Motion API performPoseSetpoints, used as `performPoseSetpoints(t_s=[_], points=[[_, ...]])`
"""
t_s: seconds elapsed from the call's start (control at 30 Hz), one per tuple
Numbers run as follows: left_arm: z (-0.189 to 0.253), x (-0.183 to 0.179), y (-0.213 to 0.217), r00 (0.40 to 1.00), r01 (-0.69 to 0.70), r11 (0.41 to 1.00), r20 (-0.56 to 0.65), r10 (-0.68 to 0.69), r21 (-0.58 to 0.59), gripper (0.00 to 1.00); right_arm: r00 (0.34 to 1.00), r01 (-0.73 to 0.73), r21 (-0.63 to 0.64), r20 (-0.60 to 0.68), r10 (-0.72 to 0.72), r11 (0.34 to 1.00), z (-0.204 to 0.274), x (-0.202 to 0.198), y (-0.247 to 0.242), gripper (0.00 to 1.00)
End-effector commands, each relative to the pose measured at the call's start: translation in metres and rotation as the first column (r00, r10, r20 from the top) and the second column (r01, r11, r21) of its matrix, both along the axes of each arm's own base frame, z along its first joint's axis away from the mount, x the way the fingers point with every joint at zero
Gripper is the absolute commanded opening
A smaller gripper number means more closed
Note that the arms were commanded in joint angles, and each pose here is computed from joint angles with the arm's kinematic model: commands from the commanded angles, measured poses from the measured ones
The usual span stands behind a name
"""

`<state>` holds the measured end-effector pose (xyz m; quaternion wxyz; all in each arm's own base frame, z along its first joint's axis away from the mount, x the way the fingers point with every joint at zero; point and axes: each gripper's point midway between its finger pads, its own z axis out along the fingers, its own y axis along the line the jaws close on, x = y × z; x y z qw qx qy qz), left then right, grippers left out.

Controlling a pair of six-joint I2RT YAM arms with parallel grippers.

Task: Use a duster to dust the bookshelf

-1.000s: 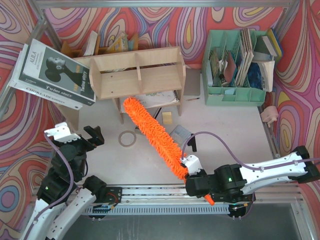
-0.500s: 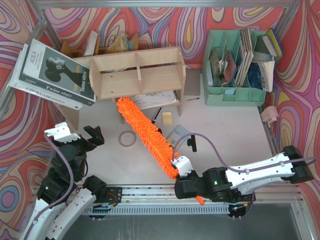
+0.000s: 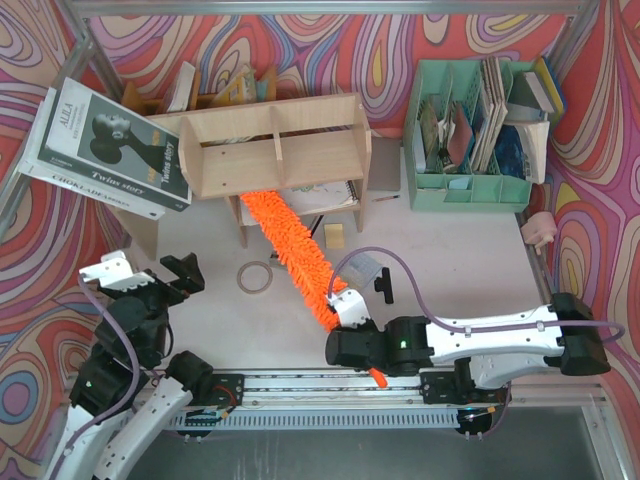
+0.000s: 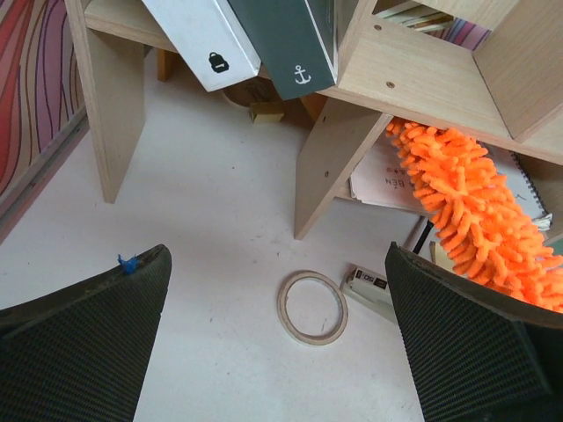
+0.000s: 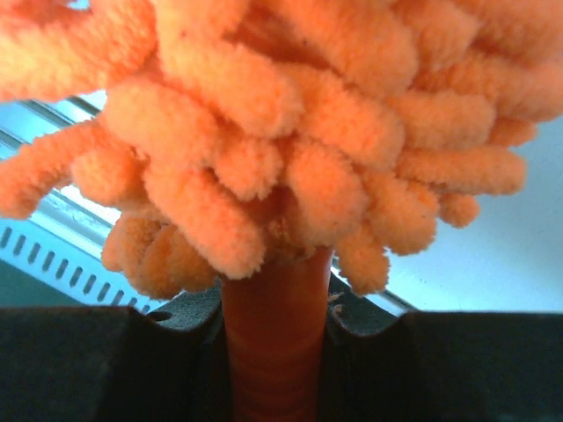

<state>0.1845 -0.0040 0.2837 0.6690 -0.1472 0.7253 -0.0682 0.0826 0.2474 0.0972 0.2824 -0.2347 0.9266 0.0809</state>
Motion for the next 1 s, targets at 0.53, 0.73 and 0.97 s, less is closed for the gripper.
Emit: performPoseSetpoints(t_s=[0.53, 0.73, 0.97], points=[[0.006, -0.006, 0.005, 0.999, -0.009, 0.999, 0.034, 0.011, -0.04, 0.98, 0.853, 0.477, 0.251, 0.1, -0.513, 0.842, 0.045, 0.061, -0.028, 0.0], [0.006, -0.006, 0.004, 0.999, -0.004, 0.999, 0.031, 0.006, -0.04, 0.98, 0.922, 0.345, 0.262, 0.087, -0.378, 0.901, 0.04, 0.062, 0.025, 0.0], [0.005, -0.006, 0.004, 1.0, -0.008, 0.999, 0.025, 0.009, -0.036, 0.98, 0.988, 0.062, 0.342, 0.109, -0.106, 0.938, 0.057, 0.059, 0.102, 0.0]])
